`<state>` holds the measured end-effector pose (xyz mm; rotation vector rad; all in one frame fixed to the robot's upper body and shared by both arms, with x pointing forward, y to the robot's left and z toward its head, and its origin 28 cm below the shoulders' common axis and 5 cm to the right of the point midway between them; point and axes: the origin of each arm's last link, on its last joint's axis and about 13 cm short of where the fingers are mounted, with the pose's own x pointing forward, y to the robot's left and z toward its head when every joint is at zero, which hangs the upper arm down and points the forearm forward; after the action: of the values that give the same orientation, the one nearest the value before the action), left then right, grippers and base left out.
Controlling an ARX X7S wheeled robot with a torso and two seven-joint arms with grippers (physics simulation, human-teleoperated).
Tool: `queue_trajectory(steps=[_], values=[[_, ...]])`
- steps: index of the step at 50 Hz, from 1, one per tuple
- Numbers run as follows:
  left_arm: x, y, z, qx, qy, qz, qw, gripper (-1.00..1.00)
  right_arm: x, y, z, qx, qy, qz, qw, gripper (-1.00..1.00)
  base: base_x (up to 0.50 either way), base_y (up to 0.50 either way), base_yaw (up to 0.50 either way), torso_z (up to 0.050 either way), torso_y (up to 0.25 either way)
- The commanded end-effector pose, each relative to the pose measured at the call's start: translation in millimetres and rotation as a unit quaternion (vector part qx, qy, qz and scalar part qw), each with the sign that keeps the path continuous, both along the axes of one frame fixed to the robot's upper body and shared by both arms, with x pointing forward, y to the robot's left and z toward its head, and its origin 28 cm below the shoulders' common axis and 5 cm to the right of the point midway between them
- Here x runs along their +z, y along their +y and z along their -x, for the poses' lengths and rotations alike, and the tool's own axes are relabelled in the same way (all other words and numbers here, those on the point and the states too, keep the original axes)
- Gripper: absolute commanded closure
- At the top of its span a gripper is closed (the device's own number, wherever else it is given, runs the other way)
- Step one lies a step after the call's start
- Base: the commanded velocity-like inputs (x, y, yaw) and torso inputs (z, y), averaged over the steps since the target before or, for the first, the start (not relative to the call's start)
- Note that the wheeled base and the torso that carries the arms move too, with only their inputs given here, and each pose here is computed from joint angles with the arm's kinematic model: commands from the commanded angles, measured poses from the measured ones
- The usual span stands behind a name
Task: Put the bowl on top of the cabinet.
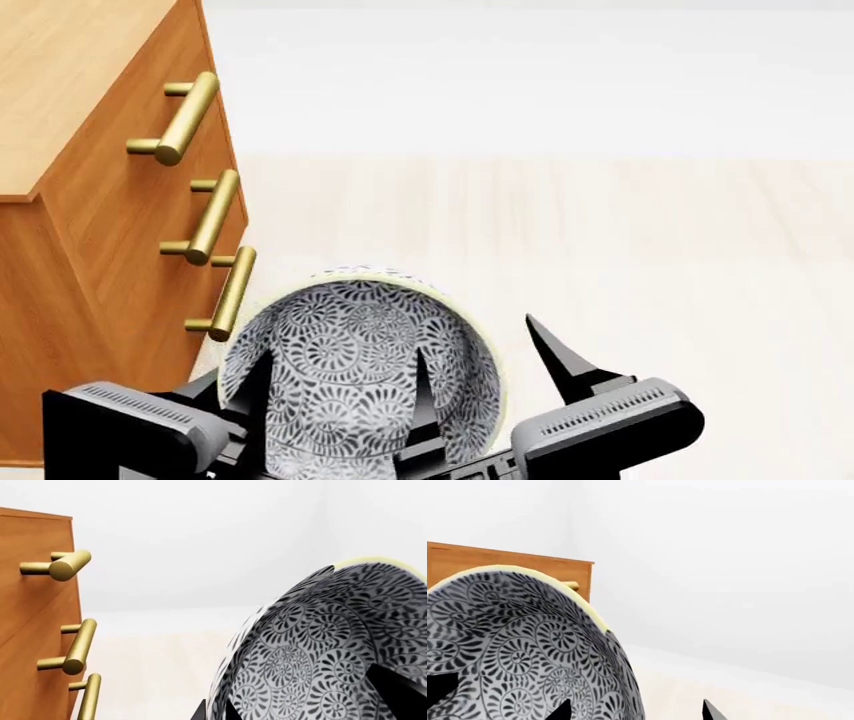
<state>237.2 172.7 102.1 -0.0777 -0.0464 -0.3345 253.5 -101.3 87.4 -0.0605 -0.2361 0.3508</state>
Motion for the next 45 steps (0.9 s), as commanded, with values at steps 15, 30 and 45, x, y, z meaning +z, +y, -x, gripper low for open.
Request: queue_trajectory(steps=[15,30,45], values=[[22,-8.6,-15,-0.004,-0.017,0.004,1.0,1.0,1,-2.7,6,-0.013,-0.003,-0.001,1.0,-1.0,0.0,0.0,0.0,0.0,0.001],[23,-16.9,-35,0.014,-0.028,-0.032,0.999,1.0,0,-5.8,23,-0.005,-0.024,-0.004,1.0,-1.0,0.0,0.0,0.0,0.0,0.001],[33,-20.6,-57,0.054,-0.025,-0.089,0.994,1.0,-6,-12.7,30,-0.01,-0.034,-0.02,0.999,-1.0,0.0,0.0,0.0,0.001,0.0]])
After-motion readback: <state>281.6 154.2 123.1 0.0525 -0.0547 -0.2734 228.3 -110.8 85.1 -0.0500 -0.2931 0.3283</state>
